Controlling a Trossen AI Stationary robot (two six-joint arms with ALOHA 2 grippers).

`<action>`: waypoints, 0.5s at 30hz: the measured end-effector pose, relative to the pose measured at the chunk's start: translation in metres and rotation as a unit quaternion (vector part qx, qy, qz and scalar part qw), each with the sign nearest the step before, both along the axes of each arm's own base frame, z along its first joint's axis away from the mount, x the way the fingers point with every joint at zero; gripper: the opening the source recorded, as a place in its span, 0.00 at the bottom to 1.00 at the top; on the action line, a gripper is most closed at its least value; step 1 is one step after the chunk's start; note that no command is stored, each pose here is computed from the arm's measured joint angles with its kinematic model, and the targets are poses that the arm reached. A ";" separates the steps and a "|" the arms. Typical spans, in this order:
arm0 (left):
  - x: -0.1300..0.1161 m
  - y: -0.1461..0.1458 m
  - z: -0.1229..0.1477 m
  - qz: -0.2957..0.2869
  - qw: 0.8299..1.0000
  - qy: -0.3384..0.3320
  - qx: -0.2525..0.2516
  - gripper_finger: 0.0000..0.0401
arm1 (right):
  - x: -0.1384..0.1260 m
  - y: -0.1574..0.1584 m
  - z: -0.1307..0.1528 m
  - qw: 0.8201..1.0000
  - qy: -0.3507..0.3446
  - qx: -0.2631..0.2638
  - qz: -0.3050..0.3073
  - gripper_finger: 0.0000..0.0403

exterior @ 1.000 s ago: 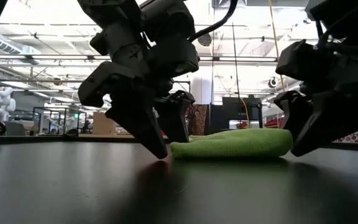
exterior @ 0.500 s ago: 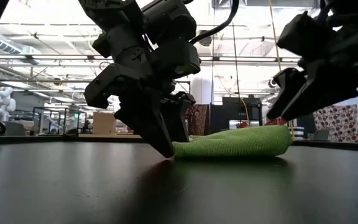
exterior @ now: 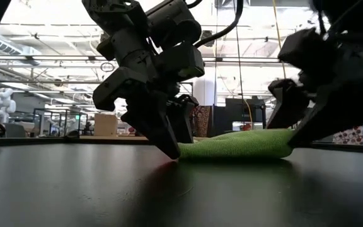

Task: Roll towel into tight, uniform cylinder
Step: Roll the green towel

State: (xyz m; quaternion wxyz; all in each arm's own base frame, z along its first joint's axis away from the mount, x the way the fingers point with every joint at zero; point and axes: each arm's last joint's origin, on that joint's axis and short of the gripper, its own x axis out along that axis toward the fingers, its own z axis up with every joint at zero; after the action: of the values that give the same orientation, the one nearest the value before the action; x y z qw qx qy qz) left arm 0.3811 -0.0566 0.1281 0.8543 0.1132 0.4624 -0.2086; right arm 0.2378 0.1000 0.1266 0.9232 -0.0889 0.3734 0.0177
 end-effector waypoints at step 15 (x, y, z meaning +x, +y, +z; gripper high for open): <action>0.001 0.010 0.000 0.047 0.999 0.009 -0.021 0.42 | 0.009 -0.014 -0.018 0.997 0.035 0.044 -0.044 0.20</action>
State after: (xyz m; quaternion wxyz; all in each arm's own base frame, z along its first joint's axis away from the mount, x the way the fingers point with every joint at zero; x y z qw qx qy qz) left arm 0.3826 -0.0470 0.1281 0.8611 0.0720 0.4704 -0.1789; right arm 0.2471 0.0863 0.1090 0.9123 -0.0314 0.4082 -0.0034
